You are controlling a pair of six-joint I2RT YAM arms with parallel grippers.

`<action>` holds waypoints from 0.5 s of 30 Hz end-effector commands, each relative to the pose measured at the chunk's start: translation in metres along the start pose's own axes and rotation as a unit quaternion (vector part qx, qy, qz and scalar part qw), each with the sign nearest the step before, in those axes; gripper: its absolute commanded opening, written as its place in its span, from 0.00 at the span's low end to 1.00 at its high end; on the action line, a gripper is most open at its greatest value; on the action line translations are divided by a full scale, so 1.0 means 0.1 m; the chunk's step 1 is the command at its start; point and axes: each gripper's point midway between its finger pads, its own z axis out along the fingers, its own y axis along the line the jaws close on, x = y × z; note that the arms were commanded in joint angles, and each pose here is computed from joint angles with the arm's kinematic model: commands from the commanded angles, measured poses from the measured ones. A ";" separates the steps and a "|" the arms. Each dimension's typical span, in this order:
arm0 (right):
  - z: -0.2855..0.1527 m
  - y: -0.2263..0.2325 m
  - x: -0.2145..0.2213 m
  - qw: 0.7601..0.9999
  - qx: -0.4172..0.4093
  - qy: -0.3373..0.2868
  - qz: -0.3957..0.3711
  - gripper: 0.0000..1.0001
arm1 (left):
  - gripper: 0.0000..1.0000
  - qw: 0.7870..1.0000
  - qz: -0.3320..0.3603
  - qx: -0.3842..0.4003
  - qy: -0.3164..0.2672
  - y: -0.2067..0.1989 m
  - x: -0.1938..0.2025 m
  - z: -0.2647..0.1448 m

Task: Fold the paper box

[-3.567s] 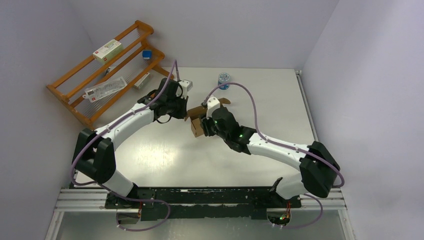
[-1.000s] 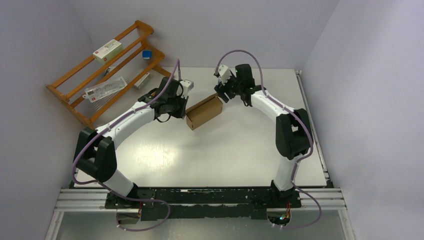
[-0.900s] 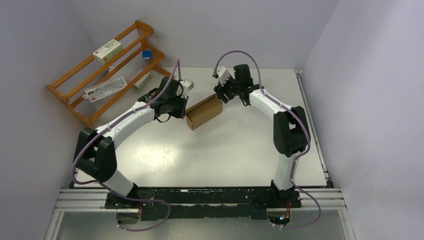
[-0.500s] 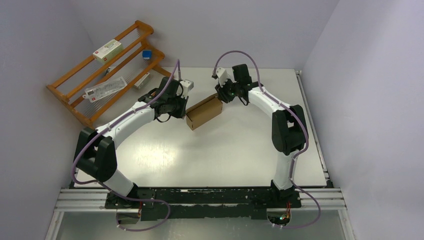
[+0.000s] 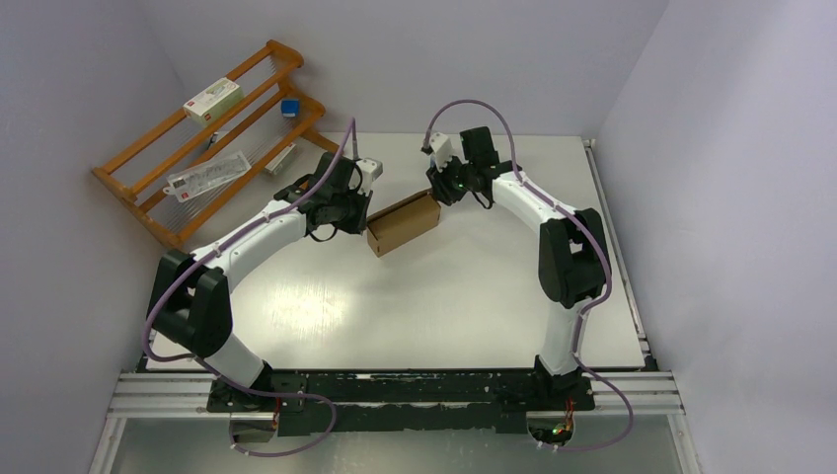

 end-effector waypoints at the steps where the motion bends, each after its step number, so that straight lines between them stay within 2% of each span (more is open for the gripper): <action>1: -0.17 0.01 -0.11 1.000 0.008 -0.007 0.004 0.36 | 0.06 1.000 -0.003 0.001 0.005 0.00 -0.03 0.01; 5: -0.19 0.01 -0.13 1.000 0.011 -0.008 0.007 0.30 | 0.06 1.000 -0.004 0.001 0.006 0.01 -0.03 0.02; 15: -0.23 0.09 -0.15 1.000 -0.004 -0.008 0.027 0.06 | 0.06 1.000 -0.015 -0.002 0.007 0.00 -0.04 0.02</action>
